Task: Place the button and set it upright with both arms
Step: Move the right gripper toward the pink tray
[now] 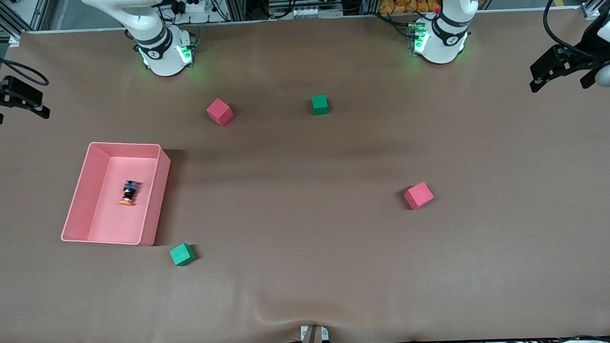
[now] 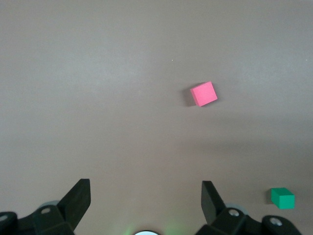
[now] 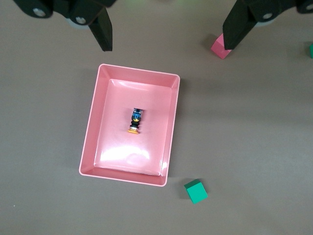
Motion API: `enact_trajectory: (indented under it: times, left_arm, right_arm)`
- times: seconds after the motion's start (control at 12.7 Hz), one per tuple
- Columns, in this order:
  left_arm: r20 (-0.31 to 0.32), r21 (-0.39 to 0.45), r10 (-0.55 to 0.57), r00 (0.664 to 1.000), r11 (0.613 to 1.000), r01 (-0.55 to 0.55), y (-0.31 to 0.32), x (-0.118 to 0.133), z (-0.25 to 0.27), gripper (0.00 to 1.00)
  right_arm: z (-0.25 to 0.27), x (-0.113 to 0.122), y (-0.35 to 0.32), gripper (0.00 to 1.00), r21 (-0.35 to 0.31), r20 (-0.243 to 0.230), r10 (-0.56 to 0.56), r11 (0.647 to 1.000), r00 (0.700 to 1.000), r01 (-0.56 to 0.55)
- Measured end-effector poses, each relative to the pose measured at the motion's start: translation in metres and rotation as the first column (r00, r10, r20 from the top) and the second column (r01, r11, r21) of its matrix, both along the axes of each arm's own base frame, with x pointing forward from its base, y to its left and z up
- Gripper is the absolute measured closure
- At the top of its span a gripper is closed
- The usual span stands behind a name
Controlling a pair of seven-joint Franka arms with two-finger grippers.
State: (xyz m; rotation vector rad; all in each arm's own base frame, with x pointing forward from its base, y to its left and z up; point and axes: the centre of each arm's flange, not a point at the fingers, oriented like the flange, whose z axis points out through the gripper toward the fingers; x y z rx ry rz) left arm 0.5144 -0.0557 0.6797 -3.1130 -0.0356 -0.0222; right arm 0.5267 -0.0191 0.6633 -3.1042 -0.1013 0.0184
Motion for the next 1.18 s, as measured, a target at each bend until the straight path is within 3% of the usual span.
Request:
enact_trajectory:
  times: [0.47, 0.87, 1.03, 1.18]
  left_arm:
    - [-0.005, 0.001, -0.001, 1.000, 1.000, 0.001, 0.000, 0.000, -0.001, 0.00]
    - [-0.008, 0.001, -0.006, 1.000, 1.000, 0.006, -0.003, 0.000, -0.002, 0.00]
    - [-0.010, 0.001, -0.009, 1.000, 1.000, 0.009, -0.005, 0.000, -0.003, 0.00]
    - [-0.011, 0.001, -0.011, 1.000, 1.000, 0.011, -0.006, 0.000, -0.003, 0.00]
  right_arm:
    - [-0.012, 0.006, -0.003, 0.00, 0.001, -0.022, -0.004, 1.000, 1.000, 0.004]
    - [-0.074, 0.039, -0.013, 0.00, -0.007, -0.124, -0.020, 1.000, 0.992, 0.019]
    - [-0.126, 0.063, -0.026, 0.00, -0.008, -0.193, -0.040, 0.999, 0.980, 0.039]
    - [-0.176, 0.084, -0.046, 0.00, -0.009, -0.230, -0.070, 0.997, 0.971, 0.070]
